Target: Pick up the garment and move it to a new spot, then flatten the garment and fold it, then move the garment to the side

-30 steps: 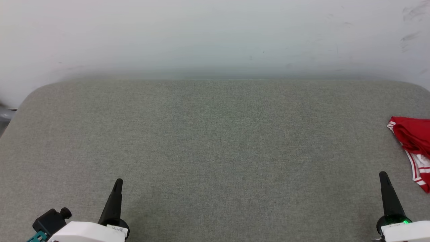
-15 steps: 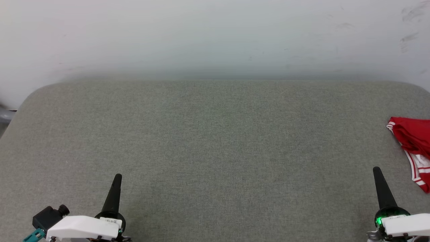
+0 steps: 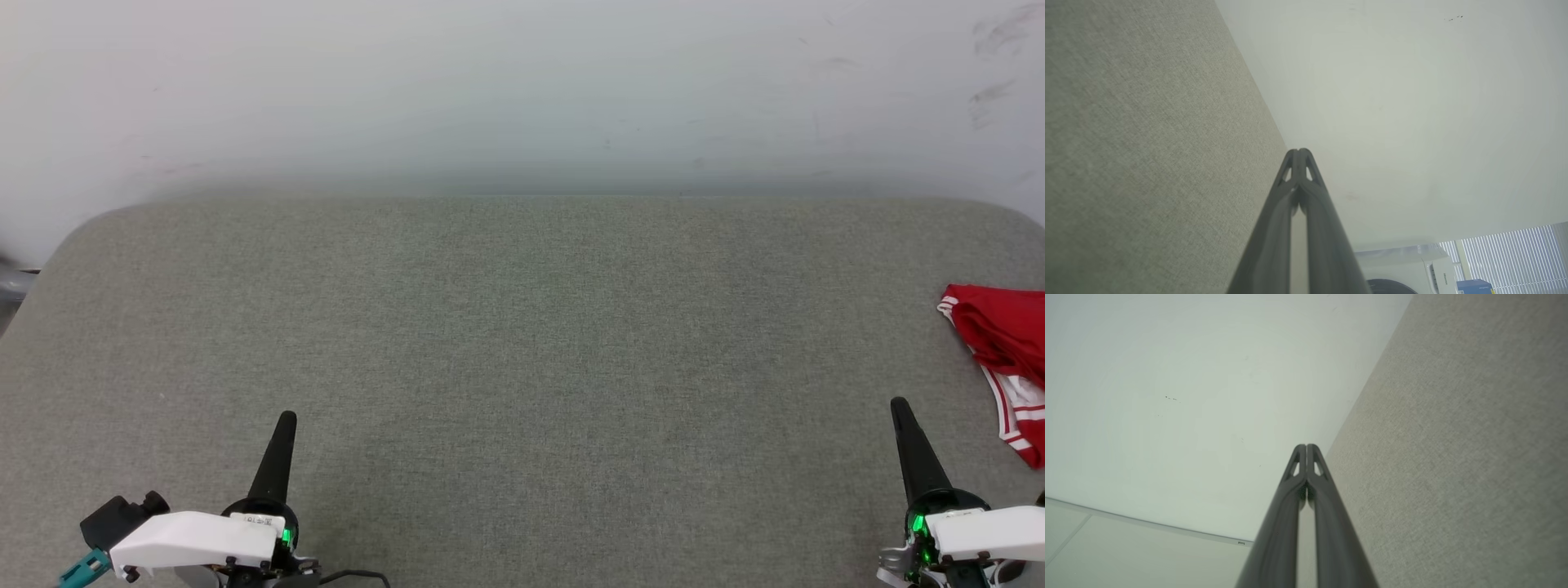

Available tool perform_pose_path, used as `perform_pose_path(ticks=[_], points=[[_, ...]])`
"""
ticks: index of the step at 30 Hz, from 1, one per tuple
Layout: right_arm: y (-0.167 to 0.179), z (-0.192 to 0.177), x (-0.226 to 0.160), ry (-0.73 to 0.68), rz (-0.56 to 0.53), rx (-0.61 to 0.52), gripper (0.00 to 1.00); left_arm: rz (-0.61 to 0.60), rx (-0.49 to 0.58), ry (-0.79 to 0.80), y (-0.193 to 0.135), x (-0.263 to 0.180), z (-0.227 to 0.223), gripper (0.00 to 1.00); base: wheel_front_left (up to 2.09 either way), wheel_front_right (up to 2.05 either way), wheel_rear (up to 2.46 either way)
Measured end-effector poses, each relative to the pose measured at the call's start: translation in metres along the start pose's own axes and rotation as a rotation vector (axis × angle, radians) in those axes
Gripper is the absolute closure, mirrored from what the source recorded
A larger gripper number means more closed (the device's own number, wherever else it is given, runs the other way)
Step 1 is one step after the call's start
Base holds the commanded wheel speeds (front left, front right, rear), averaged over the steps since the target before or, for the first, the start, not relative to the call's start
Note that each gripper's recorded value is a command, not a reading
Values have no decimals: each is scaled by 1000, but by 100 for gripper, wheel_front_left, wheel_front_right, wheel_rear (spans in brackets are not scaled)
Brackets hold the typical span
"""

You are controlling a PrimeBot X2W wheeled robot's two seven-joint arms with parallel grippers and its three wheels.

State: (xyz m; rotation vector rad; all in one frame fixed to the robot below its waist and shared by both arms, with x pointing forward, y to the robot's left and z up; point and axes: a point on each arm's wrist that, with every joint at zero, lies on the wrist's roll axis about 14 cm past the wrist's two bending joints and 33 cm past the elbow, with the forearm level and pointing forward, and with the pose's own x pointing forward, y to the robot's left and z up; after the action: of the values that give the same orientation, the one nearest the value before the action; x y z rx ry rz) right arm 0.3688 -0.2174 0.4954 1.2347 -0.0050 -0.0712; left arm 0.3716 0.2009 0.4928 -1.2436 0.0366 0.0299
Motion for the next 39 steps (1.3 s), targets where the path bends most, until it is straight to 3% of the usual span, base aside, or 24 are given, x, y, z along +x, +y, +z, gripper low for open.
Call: perform_pose_path(ticks=[39], points=[[14,-13,17,50,32,319,100,-31,-311,-2,-11,15,3,100,0,0,0]])
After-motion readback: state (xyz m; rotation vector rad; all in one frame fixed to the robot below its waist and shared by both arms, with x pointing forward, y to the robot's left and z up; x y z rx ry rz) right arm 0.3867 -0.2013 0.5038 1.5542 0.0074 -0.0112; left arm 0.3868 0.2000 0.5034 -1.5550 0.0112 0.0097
